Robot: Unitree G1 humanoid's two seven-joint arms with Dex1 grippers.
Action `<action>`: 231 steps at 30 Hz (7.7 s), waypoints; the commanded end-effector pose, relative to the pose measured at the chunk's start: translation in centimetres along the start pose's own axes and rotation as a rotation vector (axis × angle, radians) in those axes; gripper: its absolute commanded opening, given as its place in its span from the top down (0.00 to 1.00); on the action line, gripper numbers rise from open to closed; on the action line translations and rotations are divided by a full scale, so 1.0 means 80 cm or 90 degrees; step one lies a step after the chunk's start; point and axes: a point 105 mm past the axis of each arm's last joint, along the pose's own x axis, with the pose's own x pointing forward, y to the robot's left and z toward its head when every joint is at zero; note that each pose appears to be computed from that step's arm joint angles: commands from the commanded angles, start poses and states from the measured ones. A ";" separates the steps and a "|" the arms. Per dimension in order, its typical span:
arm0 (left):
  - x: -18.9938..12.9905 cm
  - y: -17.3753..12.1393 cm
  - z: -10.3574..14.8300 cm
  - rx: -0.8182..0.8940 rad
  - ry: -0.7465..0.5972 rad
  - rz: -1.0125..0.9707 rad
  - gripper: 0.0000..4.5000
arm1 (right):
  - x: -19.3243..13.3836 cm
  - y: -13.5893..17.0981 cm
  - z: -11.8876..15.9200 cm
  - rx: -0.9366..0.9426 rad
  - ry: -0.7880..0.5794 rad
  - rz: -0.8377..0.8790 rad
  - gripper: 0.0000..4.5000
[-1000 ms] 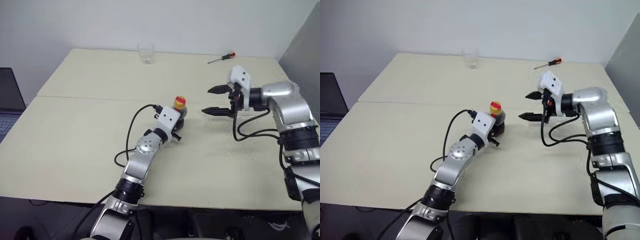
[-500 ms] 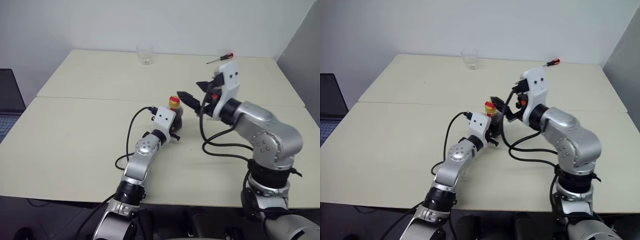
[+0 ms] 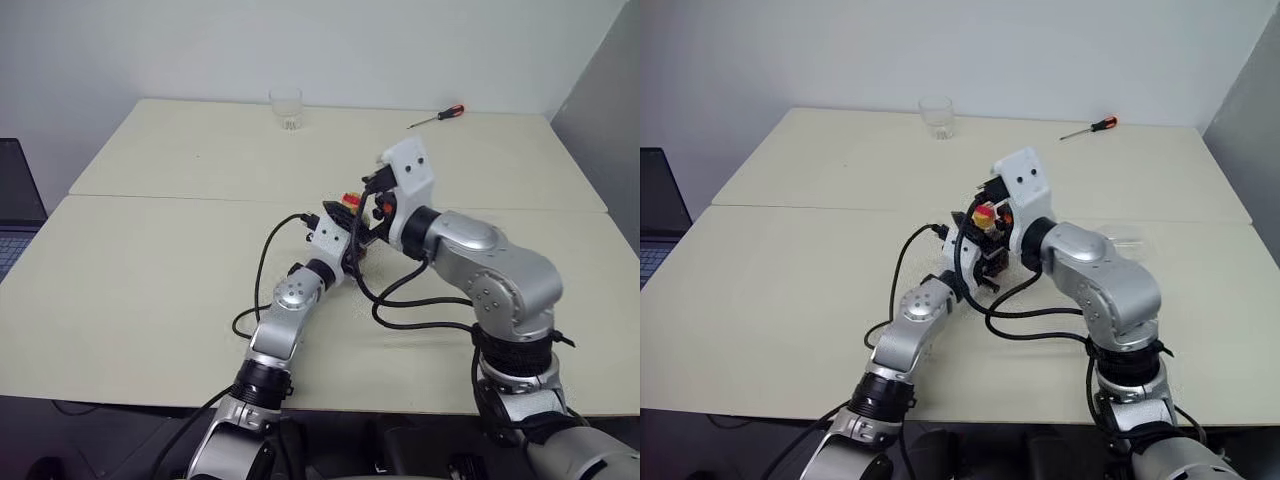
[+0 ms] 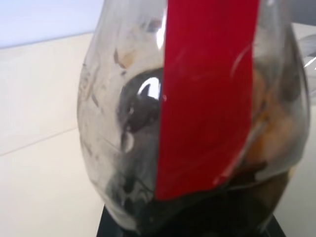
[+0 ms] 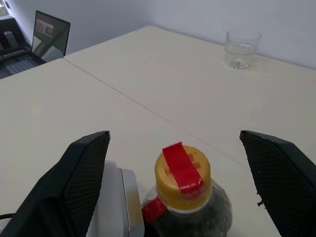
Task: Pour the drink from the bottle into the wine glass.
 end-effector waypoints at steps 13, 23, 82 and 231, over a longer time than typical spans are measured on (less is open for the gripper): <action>0.003 -0.001 0.038 0.017 -0.068 -0.002 0.83 | 0.029 -0.012 0.007 -0.036 -0.021 0.001 0.00; 0.000 -0.001 0.038 0.018 -0.069 0.001 0.83 | 0.040 -0.041 -0.001 -0.031 -0.022 -0.022 0.00; 0.000 -0.003 0.037 0.020 -0.067 -0.004 0.83 | 0.011 -0.028 0.010 -0.045 -0.045 0.069 0.00; -0.005 0.112 0.025 -0.023 -0.032 0.176 0.83 | -0.064 -0.099 0.002 -0.019 -0.026 -0.064 0.00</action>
